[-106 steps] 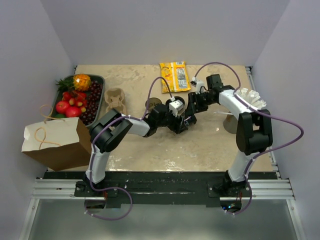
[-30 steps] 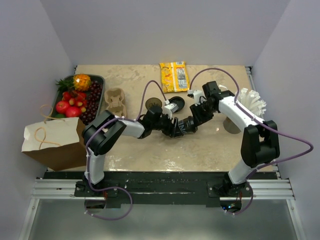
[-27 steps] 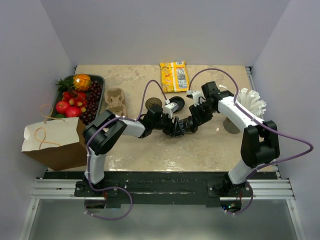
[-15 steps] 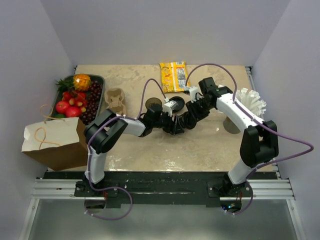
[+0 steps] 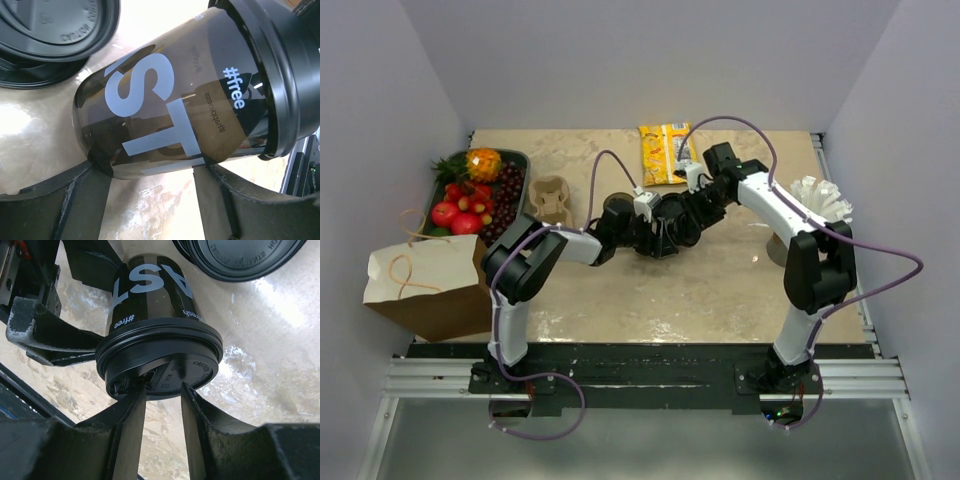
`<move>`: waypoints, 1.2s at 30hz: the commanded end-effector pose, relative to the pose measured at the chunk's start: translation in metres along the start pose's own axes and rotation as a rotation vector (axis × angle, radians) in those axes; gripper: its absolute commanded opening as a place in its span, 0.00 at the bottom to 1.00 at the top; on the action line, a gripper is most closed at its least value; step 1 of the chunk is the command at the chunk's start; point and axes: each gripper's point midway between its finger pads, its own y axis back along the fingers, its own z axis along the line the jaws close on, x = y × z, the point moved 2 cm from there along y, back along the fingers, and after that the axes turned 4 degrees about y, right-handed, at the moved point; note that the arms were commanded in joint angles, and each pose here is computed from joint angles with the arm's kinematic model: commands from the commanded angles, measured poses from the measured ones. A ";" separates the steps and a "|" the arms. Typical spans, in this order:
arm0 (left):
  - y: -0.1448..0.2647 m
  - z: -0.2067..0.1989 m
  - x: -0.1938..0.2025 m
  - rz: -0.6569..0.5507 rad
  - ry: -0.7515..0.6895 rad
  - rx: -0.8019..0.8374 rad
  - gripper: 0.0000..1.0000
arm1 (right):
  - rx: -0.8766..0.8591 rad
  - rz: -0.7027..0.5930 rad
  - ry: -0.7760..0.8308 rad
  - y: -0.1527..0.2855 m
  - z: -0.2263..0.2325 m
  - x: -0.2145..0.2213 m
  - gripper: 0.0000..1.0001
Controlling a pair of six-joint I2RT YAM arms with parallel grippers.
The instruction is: Pack the takeout coffee
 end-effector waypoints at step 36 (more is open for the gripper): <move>0.038 0.032 0.066 0.309 0.054 -0.169 1.00 | -0.085 -0.141 0.029 -0.021 0.015 -0.069 0.42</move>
